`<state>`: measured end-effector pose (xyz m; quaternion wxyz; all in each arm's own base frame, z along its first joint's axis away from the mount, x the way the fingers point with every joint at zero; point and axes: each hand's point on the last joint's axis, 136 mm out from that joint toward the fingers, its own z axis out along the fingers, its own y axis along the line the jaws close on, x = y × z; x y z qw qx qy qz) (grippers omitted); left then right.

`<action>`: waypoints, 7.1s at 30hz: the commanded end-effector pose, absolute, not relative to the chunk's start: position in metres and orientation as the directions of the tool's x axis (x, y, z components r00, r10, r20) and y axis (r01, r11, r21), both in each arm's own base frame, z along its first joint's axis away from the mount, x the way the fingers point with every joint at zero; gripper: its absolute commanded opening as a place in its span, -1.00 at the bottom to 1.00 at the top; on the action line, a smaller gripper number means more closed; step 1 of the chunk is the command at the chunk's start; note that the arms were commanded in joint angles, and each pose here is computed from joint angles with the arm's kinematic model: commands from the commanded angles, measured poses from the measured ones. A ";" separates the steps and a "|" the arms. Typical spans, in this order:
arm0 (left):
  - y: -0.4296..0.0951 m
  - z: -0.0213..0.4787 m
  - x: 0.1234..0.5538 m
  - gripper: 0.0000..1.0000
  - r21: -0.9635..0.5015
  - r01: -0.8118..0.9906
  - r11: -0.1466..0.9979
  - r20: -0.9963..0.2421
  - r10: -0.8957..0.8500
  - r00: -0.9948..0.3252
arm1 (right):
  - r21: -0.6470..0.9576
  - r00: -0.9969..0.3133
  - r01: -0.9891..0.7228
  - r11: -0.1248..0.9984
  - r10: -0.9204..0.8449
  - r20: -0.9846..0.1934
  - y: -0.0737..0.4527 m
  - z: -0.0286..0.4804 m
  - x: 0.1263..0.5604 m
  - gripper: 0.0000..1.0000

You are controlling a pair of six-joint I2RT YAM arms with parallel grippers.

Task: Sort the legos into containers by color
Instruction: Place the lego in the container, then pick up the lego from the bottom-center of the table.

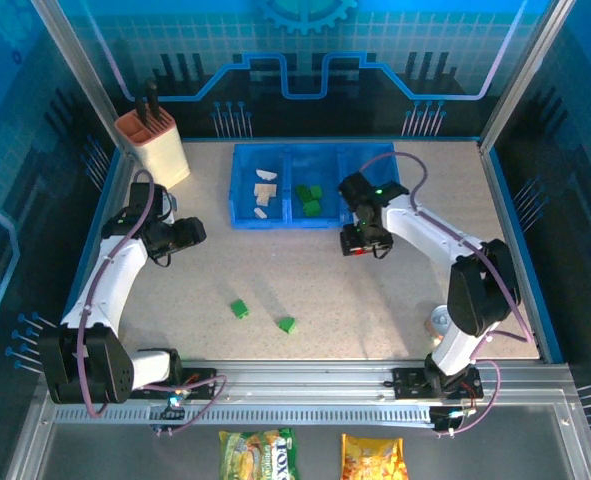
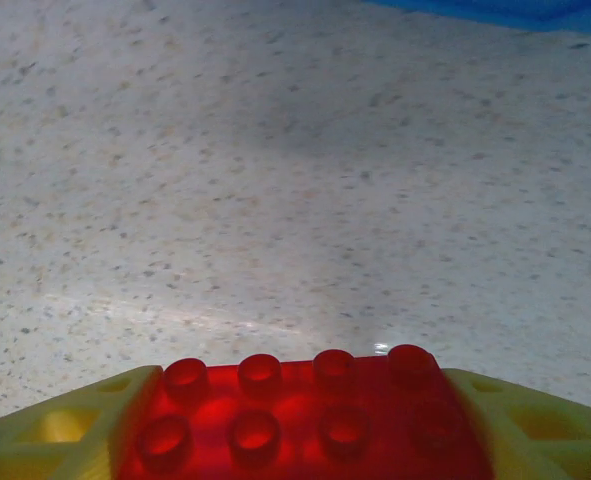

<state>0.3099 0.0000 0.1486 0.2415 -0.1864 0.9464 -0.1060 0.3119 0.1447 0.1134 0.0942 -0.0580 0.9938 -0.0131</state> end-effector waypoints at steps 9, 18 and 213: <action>0.000 0.143 0.307 0.47 -0.295 -0.294 0.909 -0.393 -0.396 -0.830 | -0.010 -0.965 -0.115 0.993 -0.114 -0.237 0.137 0.135 0.363 0.25; -0.001 0.145 0.307 0.47 -0.300 -0.291 0.908 -0.397 -0.396 -0.828 | 0.004 -0.969 -0.078 0.997 -0.075 -0.237 0.123 0.137 0.411 0.24; -0.003 0.137 0.307 0.48 -0.298 -0.289 0.910 -0.365 -0.389 -0.846 | -0.040 -0.779 -0.627 0.778 -0.626 0.036 0.332 0.055 0.196 -0.20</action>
